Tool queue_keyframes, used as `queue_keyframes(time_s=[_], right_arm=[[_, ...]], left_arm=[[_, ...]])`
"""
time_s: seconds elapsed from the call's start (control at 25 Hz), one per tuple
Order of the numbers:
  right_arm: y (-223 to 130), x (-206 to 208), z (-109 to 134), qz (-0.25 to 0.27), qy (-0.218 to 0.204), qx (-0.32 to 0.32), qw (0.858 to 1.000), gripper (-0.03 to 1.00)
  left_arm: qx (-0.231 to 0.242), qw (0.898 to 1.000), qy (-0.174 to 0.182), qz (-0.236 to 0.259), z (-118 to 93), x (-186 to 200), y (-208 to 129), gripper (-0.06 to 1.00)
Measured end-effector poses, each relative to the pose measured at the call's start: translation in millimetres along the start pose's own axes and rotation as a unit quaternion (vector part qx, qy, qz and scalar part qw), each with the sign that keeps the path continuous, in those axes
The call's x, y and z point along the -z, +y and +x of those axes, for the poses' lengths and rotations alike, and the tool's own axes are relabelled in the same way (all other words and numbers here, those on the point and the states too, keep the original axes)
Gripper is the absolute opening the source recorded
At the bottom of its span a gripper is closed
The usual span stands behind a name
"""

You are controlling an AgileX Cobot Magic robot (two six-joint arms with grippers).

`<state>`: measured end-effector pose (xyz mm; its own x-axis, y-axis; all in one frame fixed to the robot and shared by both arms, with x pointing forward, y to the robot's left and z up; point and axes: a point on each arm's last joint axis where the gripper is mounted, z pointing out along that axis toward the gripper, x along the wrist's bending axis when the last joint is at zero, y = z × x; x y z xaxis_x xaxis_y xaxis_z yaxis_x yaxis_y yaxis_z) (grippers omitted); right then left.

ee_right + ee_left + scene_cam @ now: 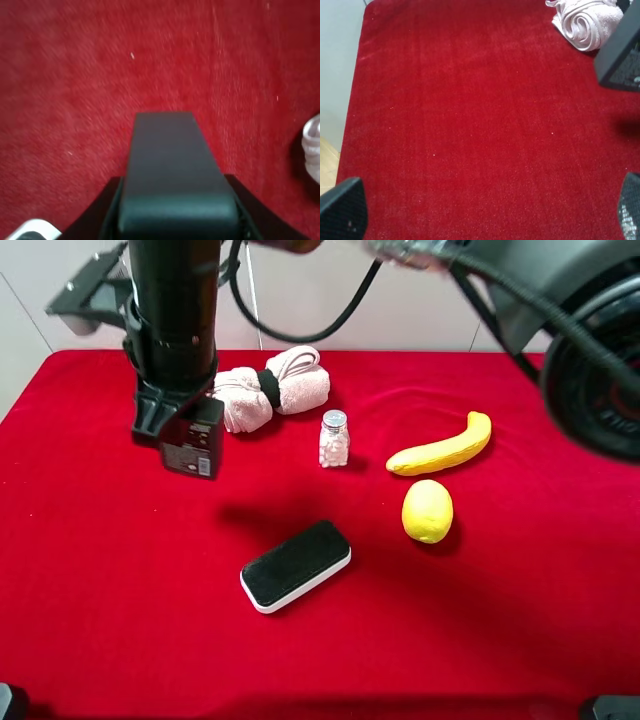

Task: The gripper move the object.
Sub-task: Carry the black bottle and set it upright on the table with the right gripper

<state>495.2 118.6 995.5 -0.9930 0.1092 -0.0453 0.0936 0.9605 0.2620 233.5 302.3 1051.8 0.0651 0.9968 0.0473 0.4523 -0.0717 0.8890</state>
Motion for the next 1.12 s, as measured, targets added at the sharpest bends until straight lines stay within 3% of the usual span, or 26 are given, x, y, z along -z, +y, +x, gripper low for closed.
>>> queue_keyframes(time_s=[0.32,1.12], right_arm=[[-2,-21,0,0.037,-0.023,0.002,0.999,0.31],[-9,-62,1,0.076,-0.009,-0.013,0.997,0.31]], left_arm=[[0.000,1.000,0.000,0.000,0,0,0,0.99],[0.000,1.000,0.000,0.000,0,0,0,0.99]])
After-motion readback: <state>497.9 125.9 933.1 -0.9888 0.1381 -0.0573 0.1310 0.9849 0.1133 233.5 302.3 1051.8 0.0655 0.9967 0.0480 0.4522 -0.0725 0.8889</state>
